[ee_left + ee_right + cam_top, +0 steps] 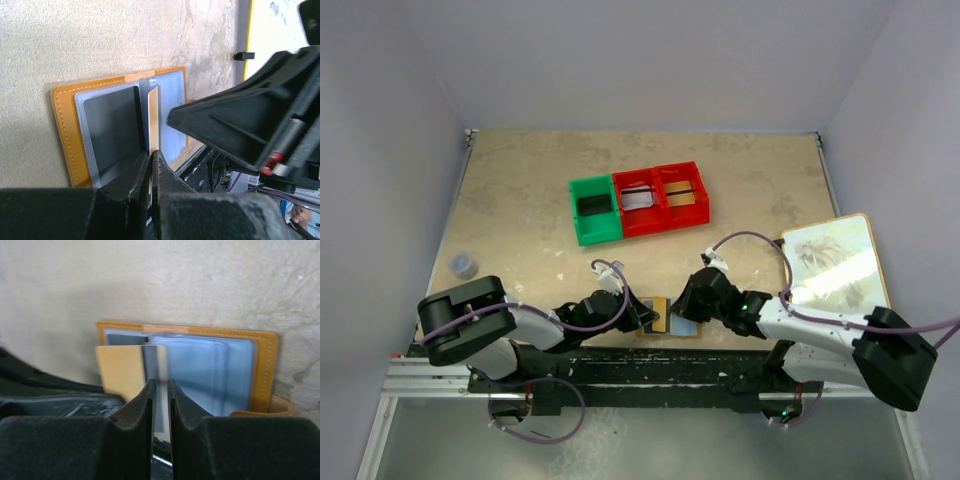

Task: Take the credit cards out of the card holder

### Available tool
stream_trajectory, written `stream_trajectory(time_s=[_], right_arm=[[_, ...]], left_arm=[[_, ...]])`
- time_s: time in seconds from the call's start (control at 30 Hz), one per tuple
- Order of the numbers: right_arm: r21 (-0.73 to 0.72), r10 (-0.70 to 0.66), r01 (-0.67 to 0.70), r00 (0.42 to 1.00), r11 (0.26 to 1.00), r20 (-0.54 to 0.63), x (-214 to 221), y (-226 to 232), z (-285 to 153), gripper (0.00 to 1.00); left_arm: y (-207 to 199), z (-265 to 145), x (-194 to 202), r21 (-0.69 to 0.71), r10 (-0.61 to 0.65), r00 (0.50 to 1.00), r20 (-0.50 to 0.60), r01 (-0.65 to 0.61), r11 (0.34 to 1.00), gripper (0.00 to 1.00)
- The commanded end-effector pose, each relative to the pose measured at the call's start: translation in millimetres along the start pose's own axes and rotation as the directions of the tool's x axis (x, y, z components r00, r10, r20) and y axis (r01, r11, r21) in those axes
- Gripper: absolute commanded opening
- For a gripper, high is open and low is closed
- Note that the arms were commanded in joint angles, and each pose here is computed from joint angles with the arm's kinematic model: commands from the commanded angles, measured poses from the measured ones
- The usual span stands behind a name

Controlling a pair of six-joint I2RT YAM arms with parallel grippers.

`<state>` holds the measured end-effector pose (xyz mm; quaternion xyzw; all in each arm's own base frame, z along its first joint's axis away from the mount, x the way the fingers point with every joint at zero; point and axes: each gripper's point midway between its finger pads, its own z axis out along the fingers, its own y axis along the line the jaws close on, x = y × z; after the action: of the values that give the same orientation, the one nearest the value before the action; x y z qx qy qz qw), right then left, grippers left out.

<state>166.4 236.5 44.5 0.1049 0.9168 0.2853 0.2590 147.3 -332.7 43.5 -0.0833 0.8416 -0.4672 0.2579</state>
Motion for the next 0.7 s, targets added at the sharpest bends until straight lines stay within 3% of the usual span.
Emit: stream_trajectory(time_s=[0.0,0.13,0.37,0.5,0.67], right_arm=[[0.113,0.031,-0.029,0.999,0.993,-0.011,4,-17,11,0.17],[0.194,0.003,0.001,1.000,0.981,-0.022,8,-34,18,0.17],[0.160,0.023,-0.017,0.999,0.987,-0.033,13,-32,22,0.16],[0.157,0.034,-0.028,0.999,0.987,-0.035,13,-32,15,0.16],[0.133,0.024,-0.023,1.000,0.991,-0.001,5,-29,5,0.20]], left_arm=[[-19,5,-7,0.061,0.005,1.000,0.024,-0.006,0.998,0.04],[-21,8,-4,0.067,0.011,1.000,0.006,-0.011,0.998,0.10],[-21,17,3,0.077,0.000,1.000,-0.024,0.002,0.997,0.16],[-20,14,0,0.077,-0.018,1.000,-0.006,0.018,0.997,0.00],[-14,4,-11,0.026,0.015,0.999,0.040,-0.016,1.000,0.00]])
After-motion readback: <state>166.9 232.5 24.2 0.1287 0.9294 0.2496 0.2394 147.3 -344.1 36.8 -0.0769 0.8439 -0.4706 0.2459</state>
